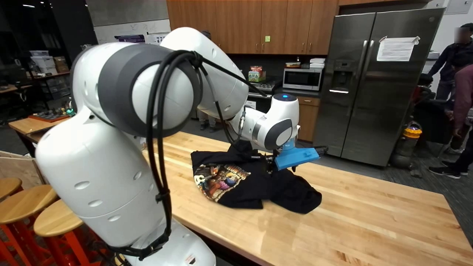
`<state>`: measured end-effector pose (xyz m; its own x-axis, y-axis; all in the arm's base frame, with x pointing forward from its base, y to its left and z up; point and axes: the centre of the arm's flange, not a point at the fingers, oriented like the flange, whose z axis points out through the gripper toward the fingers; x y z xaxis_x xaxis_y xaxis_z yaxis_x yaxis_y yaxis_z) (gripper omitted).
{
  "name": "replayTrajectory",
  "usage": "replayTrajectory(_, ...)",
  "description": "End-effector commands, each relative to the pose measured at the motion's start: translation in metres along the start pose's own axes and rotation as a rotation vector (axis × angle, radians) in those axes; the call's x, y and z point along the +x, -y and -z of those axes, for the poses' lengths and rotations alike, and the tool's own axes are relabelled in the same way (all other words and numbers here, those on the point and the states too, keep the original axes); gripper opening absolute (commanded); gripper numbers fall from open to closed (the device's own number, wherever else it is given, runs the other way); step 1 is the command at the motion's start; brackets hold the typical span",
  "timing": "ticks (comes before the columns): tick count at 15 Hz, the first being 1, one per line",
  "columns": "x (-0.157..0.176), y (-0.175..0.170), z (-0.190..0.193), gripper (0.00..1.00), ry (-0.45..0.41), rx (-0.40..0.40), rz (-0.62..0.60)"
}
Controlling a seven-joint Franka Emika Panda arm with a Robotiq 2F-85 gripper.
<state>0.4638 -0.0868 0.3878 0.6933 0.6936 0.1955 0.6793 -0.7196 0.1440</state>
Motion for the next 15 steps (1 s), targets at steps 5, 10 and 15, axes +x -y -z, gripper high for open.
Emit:
replayTrajectory(5, -0.019, -0.021, 0.001, 1.00, 0.038, -0.035, -0.142)
replayTrajectory(10, -0.021, -0.037, -0.011, 1.00, 0.072, -0.028, -0.226)
replayTrajectory(15, -0.022, -0.053, -0.034, 1.00, 0.120, -0.007, -0.301)
